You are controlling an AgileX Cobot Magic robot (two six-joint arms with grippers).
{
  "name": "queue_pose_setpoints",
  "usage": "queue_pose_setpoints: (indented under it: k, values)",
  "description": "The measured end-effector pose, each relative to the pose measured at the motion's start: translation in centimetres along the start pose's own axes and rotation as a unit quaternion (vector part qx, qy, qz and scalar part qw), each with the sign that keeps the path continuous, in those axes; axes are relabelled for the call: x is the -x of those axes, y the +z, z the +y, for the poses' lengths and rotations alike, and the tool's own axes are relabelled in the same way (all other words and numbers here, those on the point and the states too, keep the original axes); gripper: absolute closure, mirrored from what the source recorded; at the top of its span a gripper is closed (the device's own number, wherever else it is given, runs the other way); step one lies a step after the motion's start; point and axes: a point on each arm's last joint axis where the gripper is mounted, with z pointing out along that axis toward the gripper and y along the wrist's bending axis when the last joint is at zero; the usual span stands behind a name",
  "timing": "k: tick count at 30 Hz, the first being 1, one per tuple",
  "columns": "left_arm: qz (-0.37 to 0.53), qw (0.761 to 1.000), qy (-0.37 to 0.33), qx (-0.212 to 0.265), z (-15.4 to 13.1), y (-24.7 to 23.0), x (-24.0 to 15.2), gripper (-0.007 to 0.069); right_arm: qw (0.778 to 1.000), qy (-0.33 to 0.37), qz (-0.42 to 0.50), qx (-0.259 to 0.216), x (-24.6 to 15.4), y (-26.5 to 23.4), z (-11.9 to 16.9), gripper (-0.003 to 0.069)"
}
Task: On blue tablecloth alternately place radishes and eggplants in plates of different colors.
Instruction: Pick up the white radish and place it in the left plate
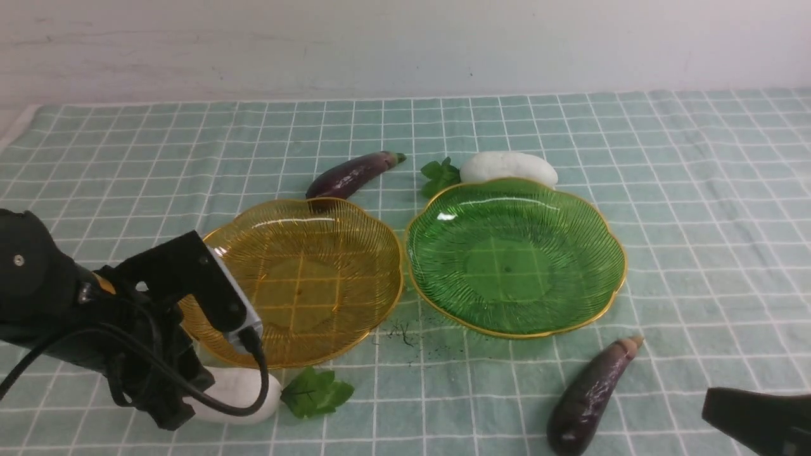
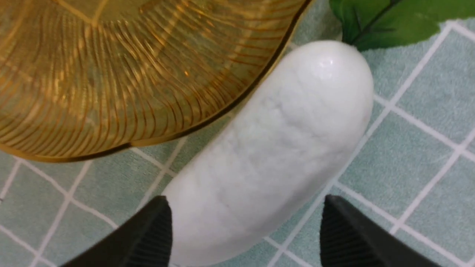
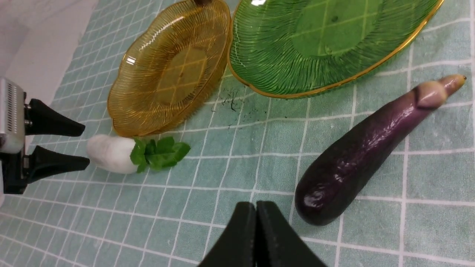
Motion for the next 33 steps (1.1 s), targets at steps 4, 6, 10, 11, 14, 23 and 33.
queue_pose_setpoints:
  k: [4, 6, 10, 11, 14, 23, 33]
  values:
    - [0.022, 1.000, 0.013, -0.010, 0.2, 1.1, -0.3, 0.0090, 1.000, -0.001, 0.000, 0.000, 0.0, 0.0, 0.0, 0.0673]
    - [0.032, 0.999, 0.020, -0.013, 0.2, 1.6, -0.4, 0.0084, 1.000, -0.002, 0.000, 0.000, 0.0, 0.0, 0.0, 0.0673]
    - [0.041, 0.999, 0.034, -0.009, 0.7, 2.2, -0.3, 0.0083, 1.000, -0.003, 0.000, 0.000, 0.0, 0.0, 0.0, 0.0673]
    - [0.041, 0.999, 0.036, -0.005, 0.8, 2.3, -0.3, 0.0083, 1.000, -0.004, 0.000, 0.000, 0.0, 0.0, 0.0, 0.0673]
    - [0.040, 0.998, 0.039, 0.000, 1.0, 2.6, -0.2, 0.0083, 1.000, -0.004, 0.000, 0.000, 0.0, 0.0, 0.0, 0.0673]
    - [0.043, 0.997, 0.059, 0.005, 0.6, 1.8, 0.0, 0.0083, 1.000, -0.006, 0.000, 0.000, 0.0, 0.0, 0.0, 0.0673]
    - [0.037, 0.996, 0.078, 0.009, 0.3, 1.6, 0.5, 0.0083, 1.000, -0.021, -0.006, -0.004, 0.1, 0.0, -0.1, 0.0673]
